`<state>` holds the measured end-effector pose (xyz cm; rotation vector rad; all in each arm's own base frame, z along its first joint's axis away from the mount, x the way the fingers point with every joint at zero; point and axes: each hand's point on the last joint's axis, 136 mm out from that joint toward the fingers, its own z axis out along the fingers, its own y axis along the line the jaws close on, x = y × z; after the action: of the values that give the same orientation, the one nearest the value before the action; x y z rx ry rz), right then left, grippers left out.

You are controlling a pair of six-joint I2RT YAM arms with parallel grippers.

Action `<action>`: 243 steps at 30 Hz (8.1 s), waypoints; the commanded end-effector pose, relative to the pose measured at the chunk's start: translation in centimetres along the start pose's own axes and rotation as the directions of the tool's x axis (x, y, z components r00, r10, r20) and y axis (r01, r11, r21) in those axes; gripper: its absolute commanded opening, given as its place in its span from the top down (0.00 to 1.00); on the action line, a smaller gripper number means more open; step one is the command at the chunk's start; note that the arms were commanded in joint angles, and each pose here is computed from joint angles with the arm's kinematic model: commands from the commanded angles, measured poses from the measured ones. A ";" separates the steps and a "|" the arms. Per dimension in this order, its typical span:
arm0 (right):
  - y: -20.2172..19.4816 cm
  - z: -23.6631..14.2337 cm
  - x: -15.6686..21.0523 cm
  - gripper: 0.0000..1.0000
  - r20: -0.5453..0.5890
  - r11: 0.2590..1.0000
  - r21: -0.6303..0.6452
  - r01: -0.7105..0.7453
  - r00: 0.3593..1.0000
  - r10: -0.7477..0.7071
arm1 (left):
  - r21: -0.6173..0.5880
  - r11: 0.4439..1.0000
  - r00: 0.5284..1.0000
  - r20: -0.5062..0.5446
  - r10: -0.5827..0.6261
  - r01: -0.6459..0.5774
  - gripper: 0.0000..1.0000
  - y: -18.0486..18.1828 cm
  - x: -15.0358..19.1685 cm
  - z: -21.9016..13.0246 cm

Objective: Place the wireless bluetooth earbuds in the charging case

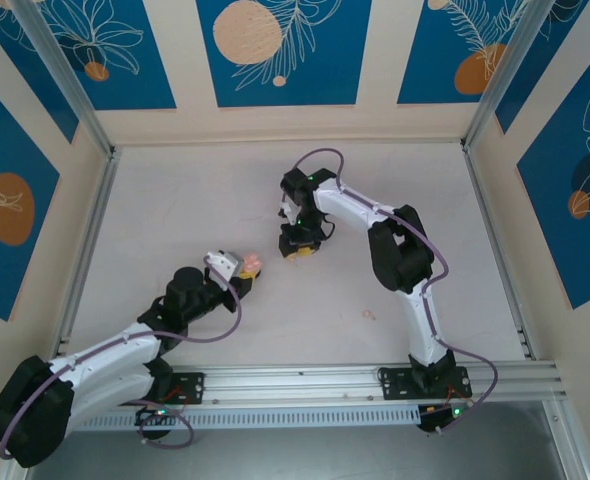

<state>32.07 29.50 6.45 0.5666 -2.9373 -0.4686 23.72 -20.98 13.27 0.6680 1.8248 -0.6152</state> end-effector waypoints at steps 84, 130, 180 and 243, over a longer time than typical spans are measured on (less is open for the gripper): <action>7.8 -10.8 3.7 0.76 0.753 0.917 -0.240 0.319 0.657 -0.031 | 0.380 0.924 0.967 0.216 -0.134 0.043 0.88 -5.0 -4.2 5.4; 7.7 -7.6 6.8 0.75 0.680 0.942 -0.234 0.239 0.733 -0.017 | 0.335 0.942 0.954 0.286 -0.093 -0.009 0.88 -4.5 -6.3 4.6; 8.5 -12.4 8.8 0.64 0.419 0.912 -0.379 -0.156 0.850 0.320 | 0.179 0.959 0.967 0.174 0.189 -0.220 0.85 -3.2 -3.9 3.6; 11.3 -8.1 7.2 0.80 0.325 0.940 -0.302 0.158 0.944 -0.054 | 0.257 0.942 0.971 0.158 0.177 -0.214 0.86 -4.7 -3.8 2.5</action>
<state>24.27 34.01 17.36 0.4753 -3.0921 -1.1035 23.98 -25.76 15.08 0.9102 1.6136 -0.7320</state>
